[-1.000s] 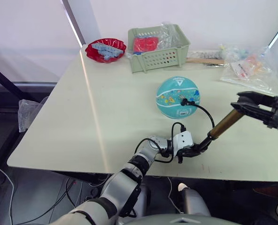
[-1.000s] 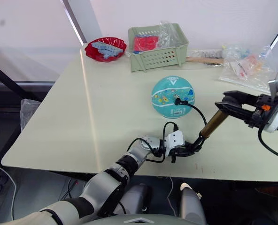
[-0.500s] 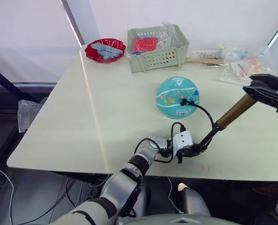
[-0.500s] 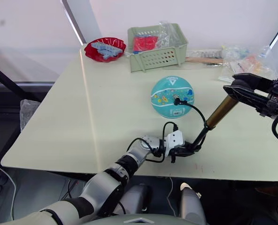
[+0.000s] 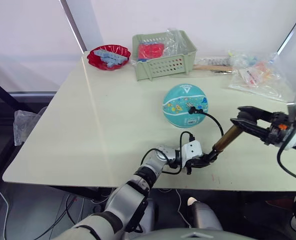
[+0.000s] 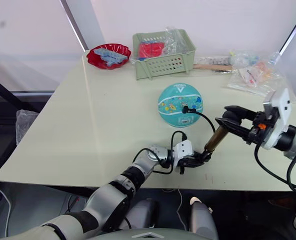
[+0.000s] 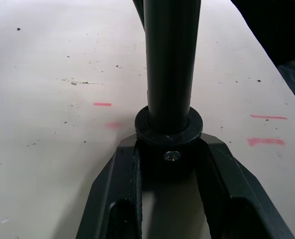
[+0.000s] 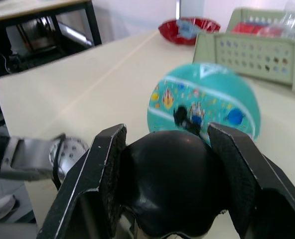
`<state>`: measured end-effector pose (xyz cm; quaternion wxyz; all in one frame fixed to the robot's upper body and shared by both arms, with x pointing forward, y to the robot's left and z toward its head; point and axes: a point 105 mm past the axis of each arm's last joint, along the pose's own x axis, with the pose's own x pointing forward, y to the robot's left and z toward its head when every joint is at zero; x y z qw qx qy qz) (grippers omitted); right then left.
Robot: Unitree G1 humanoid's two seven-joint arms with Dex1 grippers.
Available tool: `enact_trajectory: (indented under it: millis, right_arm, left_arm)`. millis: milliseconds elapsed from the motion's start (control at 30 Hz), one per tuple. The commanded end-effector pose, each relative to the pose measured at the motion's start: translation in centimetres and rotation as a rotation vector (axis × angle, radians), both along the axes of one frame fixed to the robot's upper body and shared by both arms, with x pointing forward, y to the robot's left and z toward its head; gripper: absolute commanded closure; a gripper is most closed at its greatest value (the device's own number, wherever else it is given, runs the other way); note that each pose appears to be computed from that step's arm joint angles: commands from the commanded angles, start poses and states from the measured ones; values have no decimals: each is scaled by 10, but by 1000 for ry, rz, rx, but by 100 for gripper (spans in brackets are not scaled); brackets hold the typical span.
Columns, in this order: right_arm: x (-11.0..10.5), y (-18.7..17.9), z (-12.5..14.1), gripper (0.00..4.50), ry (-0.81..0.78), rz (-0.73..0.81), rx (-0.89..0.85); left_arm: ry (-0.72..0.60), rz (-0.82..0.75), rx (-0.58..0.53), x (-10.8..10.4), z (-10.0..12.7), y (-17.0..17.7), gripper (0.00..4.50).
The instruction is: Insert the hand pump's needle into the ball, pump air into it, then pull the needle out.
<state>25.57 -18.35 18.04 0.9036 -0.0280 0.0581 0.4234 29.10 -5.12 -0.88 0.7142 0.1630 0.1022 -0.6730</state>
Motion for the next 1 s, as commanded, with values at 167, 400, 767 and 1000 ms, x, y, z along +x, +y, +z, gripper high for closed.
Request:
enact_trajectory:
  millis: [167, 400, 767, 1000]
  right_arm:
    - [0, 2, -56, 241, 128, -56, -67]
    - [5, 3, -37, 241, -3, -76, -13]
    - [1, -26, 53, 241, -157, -52, 27]
    - [-4, -33, 101, 241, -199, -36, 34]
  left_arm:
    - [116, -26, 123, -22, -37, 14, 340]
    - [116, -26, 122, -22, -37, 14, 340]
    - [117, -31, 125, -22, -37, 14, 340]
    - [116, -34, 126, -23, -38, 14, 340]
